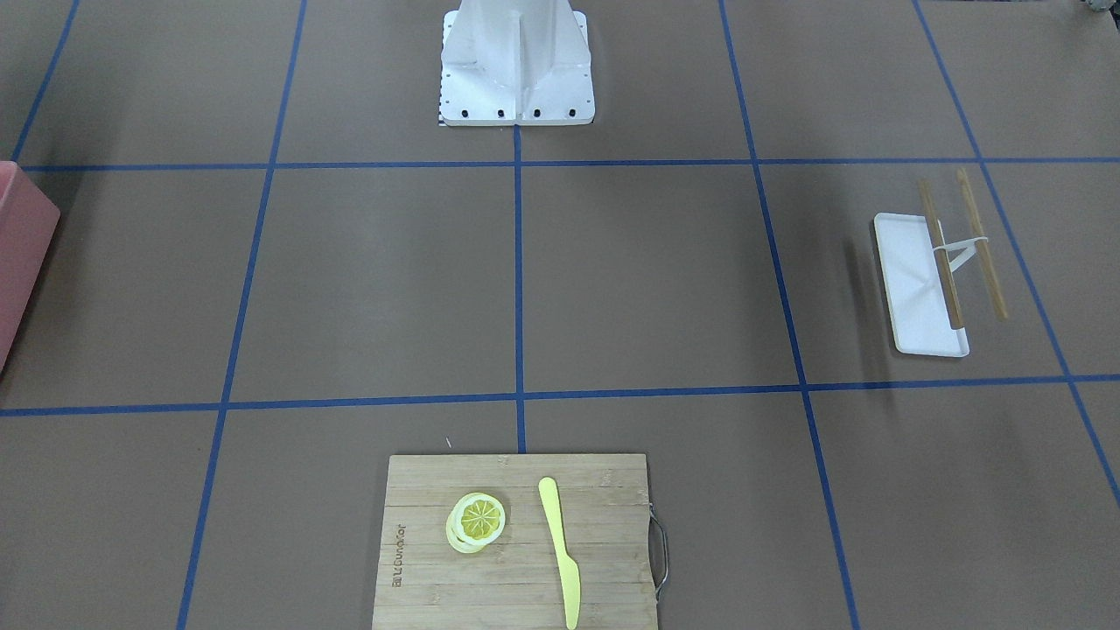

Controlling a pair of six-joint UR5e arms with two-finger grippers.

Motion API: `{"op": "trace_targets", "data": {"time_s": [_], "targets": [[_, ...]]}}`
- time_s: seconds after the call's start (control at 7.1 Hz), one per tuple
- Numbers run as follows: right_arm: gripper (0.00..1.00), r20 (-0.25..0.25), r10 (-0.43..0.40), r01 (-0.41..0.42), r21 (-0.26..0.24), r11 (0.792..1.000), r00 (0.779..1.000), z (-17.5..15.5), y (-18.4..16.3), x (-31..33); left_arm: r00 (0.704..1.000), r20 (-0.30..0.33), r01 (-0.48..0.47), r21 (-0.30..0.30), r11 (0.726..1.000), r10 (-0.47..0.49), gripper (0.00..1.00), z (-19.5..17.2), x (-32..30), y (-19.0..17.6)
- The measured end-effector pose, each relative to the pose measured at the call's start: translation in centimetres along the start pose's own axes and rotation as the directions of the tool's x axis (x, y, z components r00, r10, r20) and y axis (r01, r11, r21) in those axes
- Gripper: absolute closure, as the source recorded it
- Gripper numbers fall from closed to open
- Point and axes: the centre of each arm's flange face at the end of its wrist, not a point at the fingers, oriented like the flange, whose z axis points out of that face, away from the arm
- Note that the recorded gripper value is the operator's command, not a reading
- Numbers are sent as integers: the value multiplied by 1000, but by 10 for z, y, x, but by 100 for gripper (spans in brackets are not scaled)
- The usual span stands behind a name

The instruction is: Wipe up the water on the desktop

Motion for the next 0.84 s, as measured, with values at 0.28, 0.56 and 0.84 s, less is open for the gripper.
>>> {"op": "trace_targets", "data": {"time_s": [0.28, 0.56, 0.84], "targets": [[0, 0, -1, 1, 3, 1000, 1000, -1, 0, -1, 1000, 1, 0, -1, 1000, 0, 1, 1, -1, 1], [0, -1, -3, 3, 7, 1000, 1000, -3, -1, -2, 1000, 0, 0, -1, 1000, 0, 1, 1, -1, 1], [0, -1, -6, 6, 10, 1000, 1000, -5, -3, -3, 1000, 0, 1, -2, 1000, -1, 1, 1, -1, 1]]}}
